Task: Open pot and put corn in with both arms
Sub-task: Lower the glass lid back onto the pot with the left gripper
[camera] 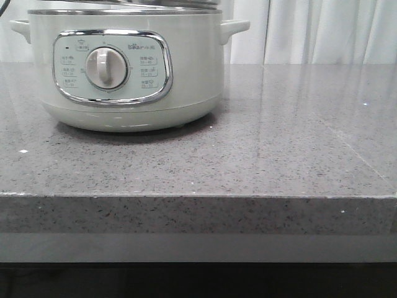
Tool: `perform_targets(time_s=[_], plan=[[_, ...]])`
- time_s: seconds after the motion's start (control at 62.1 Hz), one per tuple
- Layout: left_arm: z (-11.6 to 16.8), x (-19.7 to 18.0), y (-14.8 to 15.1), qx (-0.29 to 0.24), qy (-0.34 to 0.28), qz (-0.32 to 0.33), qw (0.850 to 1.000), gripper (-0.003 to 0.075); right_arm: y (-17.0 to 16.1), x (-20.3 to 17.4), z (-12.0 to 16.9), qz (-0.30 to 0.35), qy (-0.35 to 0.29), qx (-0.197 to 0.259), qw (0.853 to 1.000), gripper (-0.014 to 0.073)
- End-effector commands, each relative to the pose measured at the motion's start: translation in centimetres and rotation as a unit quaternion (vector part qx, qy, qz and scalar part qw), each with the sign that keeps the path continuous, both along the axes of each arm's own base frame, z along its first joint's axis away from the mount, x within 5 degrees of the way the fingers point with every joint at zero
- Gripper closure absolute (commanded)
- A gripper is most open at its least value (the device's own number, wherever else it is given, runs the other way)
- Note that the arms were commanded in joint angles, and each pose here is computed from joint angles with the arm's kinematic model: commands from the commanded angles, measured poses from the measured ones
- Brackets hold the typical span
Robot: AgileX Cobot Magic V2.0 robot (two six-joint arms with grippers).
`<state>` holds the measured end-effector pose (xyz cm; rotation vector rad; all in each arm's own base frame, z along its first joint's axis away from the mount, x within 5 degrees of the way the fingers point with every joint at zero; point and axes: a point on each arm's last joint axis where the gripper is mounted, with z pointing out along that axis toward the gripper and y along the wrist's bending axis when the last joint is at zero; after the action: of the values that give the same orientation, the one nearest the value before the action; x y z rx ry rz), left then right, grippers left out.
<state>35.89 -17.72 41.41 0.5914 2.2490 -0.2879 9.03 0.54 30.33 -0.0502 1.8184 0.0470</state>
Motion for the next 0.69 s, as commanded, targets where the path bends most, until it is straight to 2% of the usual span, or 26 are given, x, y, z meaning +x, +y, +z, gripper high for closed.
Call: perform_targets(time_s=[0.0, 0.338, 0.676], plan=[[4.7, -1.4, 0.4, -0.059, -0.095, 0.0, 0.994, 0.0541, -0.2, 0.1, 1.7, -0.008, -0.057, -0.002, 0.998, 0.0659], [3.0, -1.3, 0.3, -0.049, -0.058, -0.003, 0.997, 0.0541, -0.2, 0.1, 1.7, -0.008, -0.06, -0.002, 0.998, 0.0659], [2.6, -1.7, 0.4, -0.035, -0.029, -0.006, 0.999, 0.0541, -0.2, 0.1, 1.7, -0.008, -0.06, -0.002, 0.998, 0.0659]])
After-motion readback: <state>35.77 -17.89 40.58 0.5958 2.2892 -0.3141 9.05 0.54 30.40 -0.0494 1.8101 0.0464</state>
